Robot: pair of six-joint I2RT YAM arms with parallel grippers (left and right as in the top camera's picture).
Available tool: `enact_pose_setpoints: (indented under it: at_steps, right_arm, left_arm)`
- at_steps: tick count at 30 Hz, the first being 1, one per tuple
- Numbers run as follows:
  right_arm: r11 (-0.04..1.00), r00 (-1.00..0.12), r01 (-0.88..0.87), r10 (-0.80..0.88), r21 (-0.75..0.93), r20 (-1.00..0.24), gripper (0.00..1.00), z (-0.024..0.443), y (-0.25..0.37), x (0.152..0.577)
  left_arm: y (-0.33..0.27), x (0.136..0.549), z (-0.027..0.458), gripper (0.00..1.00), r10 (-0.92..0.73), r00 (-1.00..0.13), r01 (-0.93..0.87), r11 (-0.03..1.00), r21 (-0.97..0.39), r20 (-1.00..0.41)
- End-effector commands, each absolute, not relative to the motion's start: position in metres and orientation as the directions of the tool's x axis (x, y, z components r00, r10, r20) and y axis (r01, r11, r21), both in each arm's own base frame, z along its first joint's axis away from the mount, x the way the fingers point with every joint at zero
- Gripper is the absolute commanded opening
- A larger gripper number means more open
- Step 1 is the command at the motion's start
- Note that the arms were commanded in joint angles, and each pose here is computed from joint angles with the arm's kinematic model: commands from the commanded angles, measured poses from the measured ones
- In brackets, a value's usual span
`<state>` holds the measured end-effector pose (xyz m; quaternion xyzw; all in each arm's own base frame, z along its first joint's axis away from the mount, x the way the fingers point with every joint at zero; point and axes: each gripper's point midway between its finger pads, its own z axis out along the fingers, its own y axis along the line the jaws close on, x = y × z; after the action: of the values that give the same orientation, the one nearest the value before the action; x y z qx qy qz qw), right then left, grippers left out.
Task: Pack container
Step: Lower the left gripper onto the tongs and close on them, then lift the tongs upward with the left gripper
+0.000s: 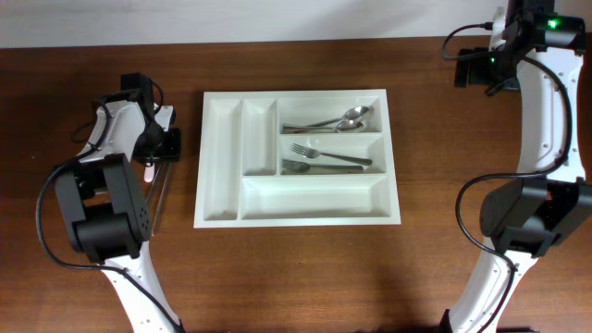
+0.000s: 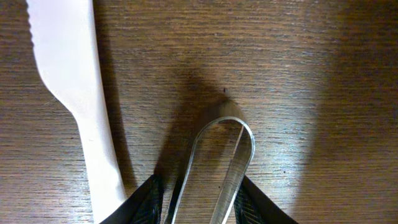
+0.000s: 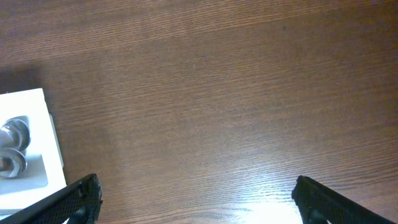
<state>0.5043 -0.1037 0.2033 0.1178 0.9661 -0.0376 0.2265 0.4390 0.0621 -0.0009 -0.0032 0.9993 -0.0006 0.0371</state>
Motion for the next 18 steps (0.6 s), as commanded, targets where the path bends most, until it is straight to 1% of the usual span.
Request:
enact_pose_setpoints:
  at_steps: [1, 9, 17, 18]
  right_arm:
    - [0.966, -0.868, 0.257, 0.220, -0.025, -0.445, 0.99, 0.201, -0.104, 0.505]
    - [0.966, -0.868, 0.257, 0.219, -0.025, -0.445, 0.99, 0.201, -0.104, 0.505]
    - [0.966, -0.868, 0.257, 0.220, -0.025, -0.445, 0.99, 0.201, -0.104, 0.505]
    - [0.966, -0.868, 0.257, 0.220, -0.025, -0.445, 0.99, 0.201, -0.104, 0.505]
  left_arm:
    - [0.055, 0.425, -0.022, 0.39, 0.007, -1.000, 0.007, 0.999, -0.040, 0.004]
    - [0.052, 0.401, -0.020, 0.39, 0.008, -0.994, 0.002, 0.999, -0.054, 0.104]
    - [0.051, 0.395, -0.020, 0.39, 0.008, -0.992, 0.000, 0.998, -0.057, 0.127]
    - [0.051, 0.395, -0.020, 0.36, 0.008, -0.992, 0.001, 0.998, -0.057, 0.127]
